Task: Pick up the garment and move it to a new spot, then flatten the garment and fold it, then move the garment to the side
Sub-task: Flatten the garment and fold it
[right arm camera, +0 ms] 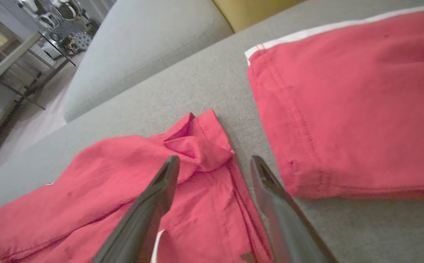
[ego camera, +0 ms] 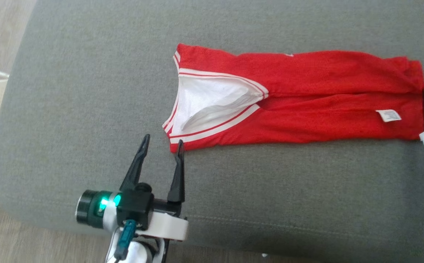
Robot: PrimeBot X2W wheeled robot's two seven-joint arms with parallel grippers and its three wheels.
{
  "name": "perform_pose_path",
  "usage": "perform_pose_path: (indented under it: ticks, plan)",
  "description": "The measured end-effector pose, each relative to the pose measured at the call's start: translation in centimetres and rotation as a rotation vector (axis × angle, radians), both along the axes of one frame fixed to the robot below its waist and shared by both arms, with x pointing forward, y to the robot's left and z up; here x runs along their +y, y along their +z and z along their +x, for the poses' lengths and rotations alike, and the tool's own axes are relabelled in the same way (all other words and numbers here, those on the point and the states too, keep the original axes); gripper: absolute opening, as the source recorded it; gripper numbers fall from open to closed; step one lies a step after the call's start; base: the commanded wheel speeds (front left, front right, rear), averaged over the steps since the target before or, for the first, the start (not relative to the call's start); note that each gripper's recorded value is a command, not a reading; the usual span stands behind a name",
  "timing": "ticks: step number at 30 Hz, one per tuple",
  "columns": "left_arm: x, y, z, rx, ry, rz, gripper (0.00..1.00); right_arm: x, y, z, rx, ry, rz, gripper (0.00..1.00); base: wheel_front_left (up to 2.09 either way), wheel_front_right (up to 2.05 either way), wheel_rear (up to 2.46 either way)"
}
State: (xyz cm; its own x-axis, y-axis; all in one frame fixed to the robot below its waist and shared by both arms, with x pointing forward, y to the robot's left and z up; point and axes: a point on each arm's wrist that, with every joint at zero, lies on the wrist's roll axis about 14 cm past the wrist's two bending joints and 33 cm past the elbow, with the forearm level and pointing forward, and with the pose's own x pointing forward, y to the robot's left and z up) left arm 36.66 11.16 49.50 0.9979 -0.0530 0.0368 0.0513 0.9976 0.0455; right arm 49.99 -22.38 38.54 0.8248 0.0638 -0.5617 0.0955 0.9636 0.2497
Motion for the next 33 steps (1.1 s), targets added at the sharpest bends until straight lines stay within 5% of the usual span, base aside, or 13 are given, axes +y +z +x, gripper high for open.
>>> perform_pose_path:
  ticks: [12, 13, 16, 24, 33]
  plan:
    - [-0.2, -1.7, 1.6, 0.033, -0.005, 0.029, 1.00, 0.1, -3.9, 2.0, 0.149, 0.005, -0.018, 1.00, 0.00, 0.00, 0.00]
    - [-0.3, -1.8, 1.7, 0.035, -0.007, 0.028, 1.00, 0.2, -4.1, 2.0, 0.166, 0.013, -0.017, 0.91, 0.00, 0.00, 0.00]
    - [-0.5, -1.8, 1.8, 0.033, -0.016, 0.033, 1.00, 0.6, -4.2, 1.8, 0.201, 0.036, -0.015, 0.00, 0.00, 0.00, 0.00]
    - [-0.6, -1.0, 2.0, 0.002, -0.022, 0.037, 1.00, 0.6, -3.2, 0.7, 0.194, 0.056, -0.006, 0.00, 0.00, 0.00, 0.00]
    - [-1.7, 0.2, 1.6, -0.032, -0.056, 0.030, 1.00, -6.0, 3.0, 1.2, 0.062, 0.015, -0.157, 0.00, 0.00, 0.00, 0.00]
